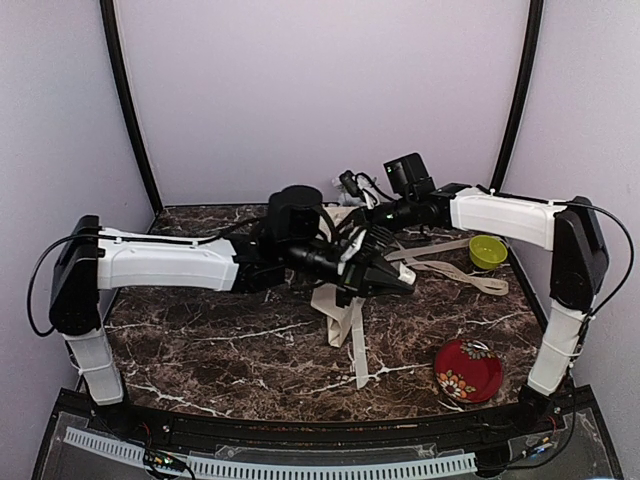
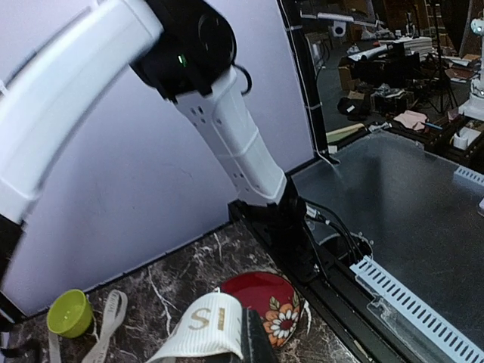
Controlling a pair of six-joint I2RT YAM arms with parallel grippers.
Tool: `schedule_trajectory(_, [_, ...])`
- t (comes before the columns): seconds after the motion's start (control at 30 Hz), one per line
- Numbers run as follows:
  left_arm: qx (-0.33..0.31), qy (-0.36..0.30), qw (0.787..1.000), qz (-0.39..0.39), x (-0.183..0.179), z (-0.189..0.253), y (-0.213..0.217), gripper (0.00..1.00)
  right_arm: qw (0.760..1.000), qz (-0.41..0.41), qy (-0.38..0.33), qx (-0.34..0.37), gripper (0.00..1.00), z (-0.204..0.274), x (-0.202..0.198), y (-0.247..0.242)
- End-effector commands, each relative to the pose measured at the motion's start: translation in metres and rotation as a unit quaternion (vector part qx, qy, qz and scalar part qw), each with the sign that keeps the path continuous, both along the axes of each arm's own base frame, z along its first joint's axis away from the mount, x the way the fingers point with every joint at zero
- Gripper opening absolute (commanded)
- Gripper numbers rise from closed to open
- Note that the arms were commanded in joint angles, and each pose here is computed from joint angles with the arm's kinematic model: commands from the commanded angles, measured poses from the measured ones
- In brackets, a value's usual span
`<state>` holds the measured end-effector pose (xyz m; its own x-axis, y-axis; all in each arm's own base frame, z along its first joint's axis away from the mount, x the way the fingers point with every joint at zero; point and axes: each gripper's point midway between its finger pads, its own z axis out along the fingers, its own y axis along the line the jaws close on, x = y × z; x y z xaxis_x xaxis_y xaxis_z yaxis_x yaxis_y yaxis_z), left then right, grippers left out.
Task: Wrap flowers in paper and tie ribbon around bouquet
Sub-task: Cross the half-tied ribbon over the folded bouquet.
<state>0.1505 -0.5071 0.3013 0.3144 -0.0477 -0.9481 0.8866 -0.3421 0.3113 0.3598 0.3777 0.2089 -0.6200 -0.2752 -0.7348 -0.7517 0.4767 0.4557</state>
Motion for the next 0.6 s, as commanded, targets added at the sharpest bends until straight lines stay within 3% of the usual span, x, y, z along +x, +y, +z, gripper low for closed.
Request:
schedule_trajectory(0.0, [0.064, -0.006, 0.998, -0.022, -0.001, -0.057, -0.021, 0.0, 0.999, 0.028, -0.017, 0.01, 0.0, 0.009, -0.008, 0.003])
schedule_trajectory(0.13, [0.121, -0.025, 0.992, -0.015, -0.004, -0.114, -0.038, 0.0, 0.999, 0.033, -0.022, -0.003, 0.0, 0.007, -0.011, -0.001])
schedule_trajectory(0.27, [0.179, -0.071, 0.98, 0.041, 0.008, -0.156, -0.06, 0.0, 0.999, 0.034, -0.025, -0.005, 0.0, 0.009, -0.014, -0.003])
schedule_trajectory(0.3, [0.185, -0.081, 0.978, 0.057, 0.011, -0.162, -0.062, 0.04, 0.999, 0.035, -0.027, -0.005, 0.0, 0.01, -0.015, -0.003])
schedule_trajectory(0.47, [0.216, -0.117, 0.965, 0.096, 0.021, -0.166, -0.061, 0.66, 0.999, 0.034, -0.027, -0.007, 0.0, 0.011, -0.018, -0.007])
schedule_trajectory(0.57, [0.23, -0.153, 0.953, 0.126, 0.027, -0.151, -0.057, 0.85, 0.999, 0.034, -0.027, -0.007, 0.0, 0.012, -0.019, -0.007])
